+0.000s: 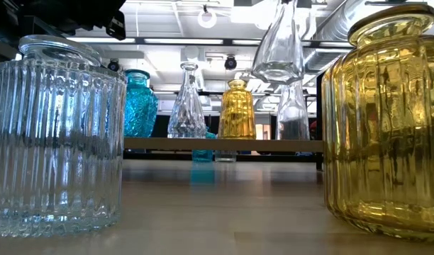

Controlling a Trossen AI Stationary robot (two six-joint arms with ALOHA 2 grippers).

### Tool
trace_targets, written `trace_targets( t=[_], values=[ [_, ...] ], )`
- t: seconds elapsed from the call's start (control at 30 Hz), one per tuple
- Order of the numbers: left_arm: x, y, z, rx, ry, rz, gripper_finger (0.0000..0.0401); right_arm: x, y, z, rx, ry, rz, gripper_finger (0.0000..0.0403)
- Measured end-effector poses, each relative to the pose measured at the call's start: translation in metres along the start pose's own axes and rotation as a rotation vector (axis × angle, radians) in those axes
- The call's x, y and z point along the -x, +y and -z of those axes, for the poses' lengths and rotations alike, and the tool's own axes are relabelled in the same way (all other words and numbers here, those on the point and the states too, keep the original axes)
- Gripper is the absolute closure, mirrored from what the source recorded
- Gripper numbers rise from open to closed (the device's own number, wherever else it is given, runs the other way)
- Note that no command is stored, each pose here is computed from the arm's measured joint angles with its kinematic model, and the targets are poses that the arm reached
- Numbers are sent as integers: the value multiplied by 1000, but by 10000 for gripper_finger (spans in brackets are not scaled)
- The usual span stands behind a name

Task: Sort vases onto shelf
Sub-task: Put the bottom right transparent vase on the shelf

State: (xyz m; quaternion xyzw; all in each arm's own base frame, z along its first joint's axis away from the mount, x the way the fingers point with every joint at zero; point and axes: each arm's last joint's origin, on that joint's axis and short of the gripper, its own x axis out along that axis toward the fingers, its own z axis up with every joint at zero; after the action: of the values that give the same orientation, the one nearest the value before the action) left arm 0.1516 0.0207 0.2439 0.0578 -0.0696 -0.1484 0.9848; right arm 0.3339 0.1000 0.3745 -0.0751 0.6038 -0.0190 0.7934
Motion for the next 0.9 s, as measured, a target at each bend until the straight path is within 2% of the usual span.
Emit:
trace_targets(
  t=[0.13,0.3,0.43,0.73,0.9],
  values=[
    [0,0,0,0,0,0,401,-2,0,0,-16,4,4,279],
    [0,0,0,2,3,0,401,-22,4,9,-30,107,-11,279],
    [0,0,1,4,7,0,401,-34,5,15,-16,155,21,279],
    [0,0,1,-6,7,0,401,-37,-13,13,-58,157,55,279],
    [0,0,1,-3,12,0,401,-37,-13,13,-69,154,69,279]
  ],
)
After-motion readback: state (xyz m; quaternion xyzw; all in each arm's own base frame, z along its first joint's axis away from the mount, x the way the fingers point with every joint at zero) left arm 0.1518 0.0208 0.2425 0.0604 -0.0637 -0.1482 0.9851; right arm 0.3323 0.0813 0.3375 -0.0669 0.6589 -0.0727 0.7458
